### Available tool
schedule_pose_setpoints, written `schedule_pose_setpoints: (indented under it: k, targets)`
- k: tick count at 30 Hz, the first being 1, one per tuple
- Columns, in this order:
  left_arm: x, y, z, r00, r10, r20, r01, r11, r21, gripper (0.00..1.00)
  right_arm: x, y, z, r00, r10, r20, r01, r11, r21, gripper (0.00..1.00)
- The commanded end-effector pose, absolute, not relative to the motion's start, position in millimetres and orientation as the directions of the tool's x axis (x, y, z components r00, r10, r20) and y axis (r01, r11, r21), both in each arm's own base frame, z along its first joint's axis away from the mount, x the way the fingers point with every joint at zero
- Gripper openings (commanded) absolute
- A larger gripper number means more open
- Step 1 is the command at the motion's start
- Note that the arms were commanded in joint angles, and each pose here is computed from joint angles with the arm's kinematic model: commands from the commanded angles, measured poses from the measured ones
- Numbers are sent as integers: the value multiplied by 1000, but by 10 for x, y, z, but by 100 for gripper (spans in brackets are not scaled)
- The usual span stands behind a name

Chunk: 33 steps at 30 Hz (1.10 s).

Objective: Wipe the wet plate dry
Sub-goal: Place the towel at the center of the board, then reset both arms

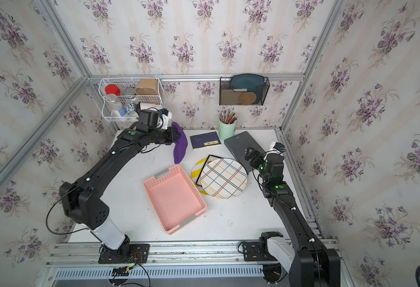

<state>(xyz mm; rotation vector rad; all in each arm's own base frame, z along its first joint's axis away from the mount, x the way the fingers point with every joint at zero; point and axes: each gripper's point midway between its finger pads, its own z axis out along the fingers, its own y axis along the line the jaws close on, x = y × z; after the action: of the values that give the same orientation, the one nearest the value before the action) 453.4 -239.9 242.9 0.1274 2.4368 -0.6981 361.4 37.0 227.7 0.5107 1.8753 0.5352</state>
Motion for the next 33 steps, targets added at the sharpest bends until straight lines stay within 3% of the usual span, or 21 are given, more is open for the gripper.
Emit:
schedule_pose_setpoints:
  k: [1, 4, 12, 14, 16, 19, 20, 25, 29, 33]
  targets:
    - [4425, -2013, 1870, -932, -49, -360, 51, 963, -264, 89, 3539, 423, 2289, -373, 554, -745, 73, 817, 572, 100]
    - [4317, -1983, 1803, -956, -29, -292, 45, 969, -243, 91, 3454, 397, 2324, -367, 535, -761, 71, 832, 550, 100]
    - [4019, -1890, 2205, -931, 9, -365, 112, 958, -263, 90, 3348, 333, 2229, -358, 525, -772, 95, 843, 529, 100]
    - [3978, -1813, 2353, -891, -2, -454, 129, 958, -256, 90, 3321, 266, 2162, -355, 498, -791, 120, 863, 490, 100]
    - [3855, -1638, 2568, -788, -41, -615, 144, 958, -248, 89, 3243, 73, 1952, -337, 444, -830, 199, 896, 398, 100]
    - [3540, -1125, 2424, -600, -107, -793, 66, 981, -183, 87, 3083, -222, 1543, -284, 297, -912, 283, 934, 216, 100]
    - [3439, -1005, 2305, -567, -94, -818, 68, 985, -160, 90, 3050, -257, 1480, -268, 250, -931, 281, 944, 173, 100]
    - [3096, -566, 1725, -559, 35, -829, 24, 999, 26, 88, 2987, -325, 1237, -205, 173, -963, 283, 953, 111, 100]
    - [3164, -379, 1454, -493, 51, -868, -16, 998, 68, 84, 3334, -236, 1233, -229, 160, -960, 247, 964, 102, 100]
    - [3353, -228, 1116, -479, 27, -877, -63, 996, 66, 84, 3580, -215, 1456, -73, 101, -992, 218, 972, 83, 100]
